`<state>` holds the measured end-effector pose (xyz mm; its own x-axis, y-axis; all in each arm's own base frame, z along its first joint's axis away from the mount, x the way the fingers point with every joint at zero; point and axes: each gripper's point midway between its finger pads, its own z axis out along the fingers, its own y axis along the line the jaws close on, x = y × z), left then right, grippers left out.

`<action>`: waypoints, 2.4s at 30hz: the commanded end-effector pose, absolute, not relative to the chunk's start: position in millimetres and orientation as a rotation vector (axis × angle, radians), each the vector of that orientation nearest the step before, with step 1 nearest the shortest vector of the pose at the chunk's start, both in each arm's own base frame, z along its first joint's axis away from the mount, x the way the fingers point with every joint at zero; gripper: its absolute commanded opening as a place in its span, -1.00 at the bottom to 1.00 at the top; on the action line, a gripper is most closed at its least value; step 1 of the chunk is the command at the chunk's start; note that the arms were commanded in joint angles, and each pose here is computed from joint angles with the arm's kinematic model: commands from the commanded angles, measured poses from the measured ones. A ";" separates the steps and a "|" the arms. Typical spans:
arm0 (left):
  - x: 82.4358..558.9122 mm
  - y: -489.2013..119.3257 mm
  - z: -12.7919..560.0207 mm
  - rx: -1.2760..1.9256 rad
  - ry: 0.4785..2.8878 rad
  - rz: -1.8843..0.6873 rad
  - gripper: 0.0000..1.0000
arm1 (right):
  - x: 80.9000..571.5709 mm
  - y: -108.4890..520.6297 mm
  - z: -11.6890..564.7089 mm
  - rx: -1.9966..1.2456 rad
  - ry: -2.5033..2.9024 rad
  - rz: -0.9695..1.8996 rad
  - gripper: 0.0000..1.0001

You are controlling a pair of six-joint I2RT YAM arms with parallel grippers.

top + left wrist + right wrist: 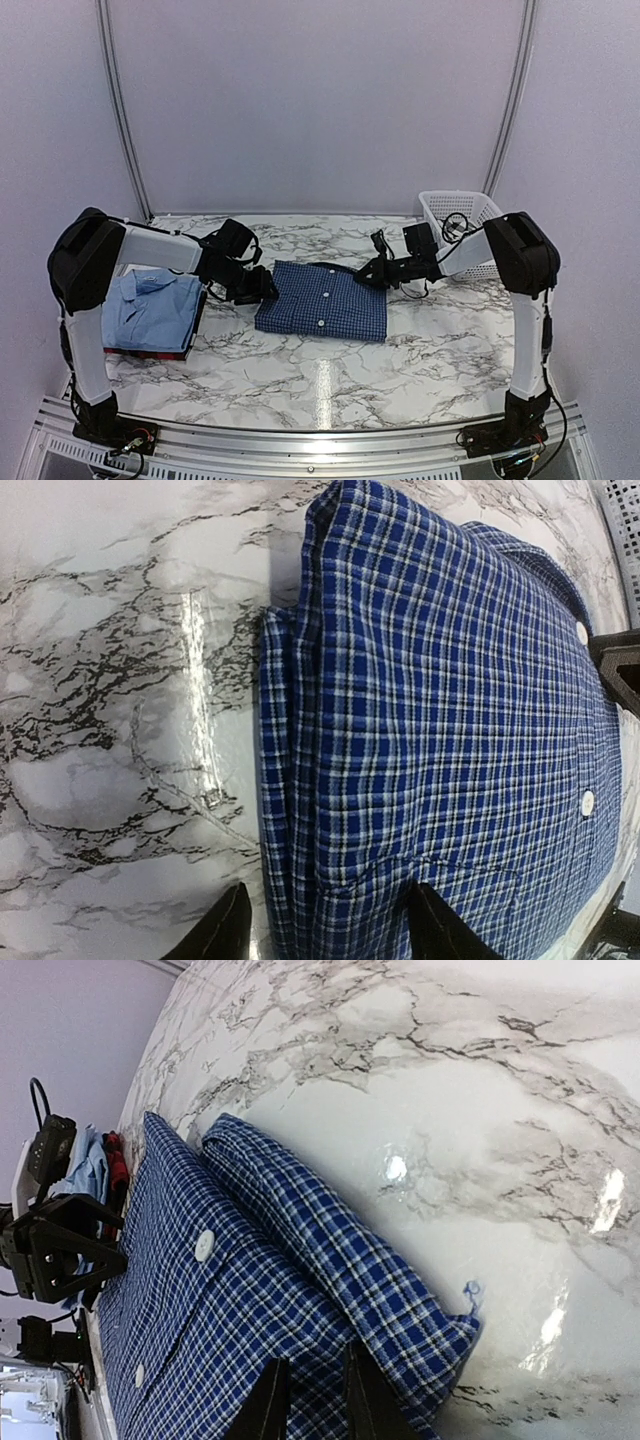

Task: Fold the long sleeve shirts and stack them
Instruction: Smooth out the square-folded shirt at the center of the board, then turn over the square-folded shirt at the center of the board.

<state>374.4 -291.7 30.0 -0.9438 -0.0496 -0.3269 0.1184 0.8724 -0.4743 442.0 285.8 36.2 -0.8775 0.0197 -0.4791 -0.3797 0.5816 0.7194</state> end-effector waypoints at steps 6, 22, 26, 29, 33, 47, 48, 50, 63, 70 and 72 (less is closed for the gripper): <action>367.6 -275.4 5.4 0.093 2.831 -0.605 0.11 | 454.6 284.1 57.7 -0.342 2.350 1.153 -0.54; 353.4 -269.9 -25.8 0.188 2.997 -0.523 -0.11 | 389.1 331.3 119.0 -0.488 2.327 1.020 -0.48; 345.5 -264.0 -35.8 0.168 3.034 -0.490 -0.12 | 356.6 366.1 117.6 -0.559 2.332 1.090 -0.47; 338.1 -264.4 -43.3 0.168 3.065 -0.487 -0.13 | 345.4 389.3 111.1 -0.594 2.319 1.128 -0.48; 332.5 -265.5 -50.9 0.177 3.090 -0.443 -0.14 | 339.8 403.6 85.6 -0.604 2.362 1.117 -0.49; 330.5 -268.5 -52.1 0.129 3.076 -0.358 -0.89 | 340.7 395.7 62.4 -0.566 2.430 1.016 -0.50; 334.5 -268.8 -46.9 0.128 3.055 -0.349 -0.98 | 343.5 394.2 69.1 -0.558 2.422 0.999 -0.51; 343.0 -266.4 -34.2 0.112 3.011 -0.324 -1.00 | 346.6 387.4 78.8 -0.534 2.421 0.958 -0.50; 354.1 -238.1 26.3 0.163 2.871 -0.327 -1.00 | 351.8 312.0 88.2 -0.332 2.439 0.649 -0.42; 358.5 -216.2 52.1 0.147 2.840 -0.345 -1.00 | 324.5 321.5 72.3 -0.343 2.470 0.668 -0.56; 359.7 -216.0 58.7 0.169 2.831 -0.348 -1.00 | 318.1 335.7 61.4 -0.358 2.497 0.677 -0.64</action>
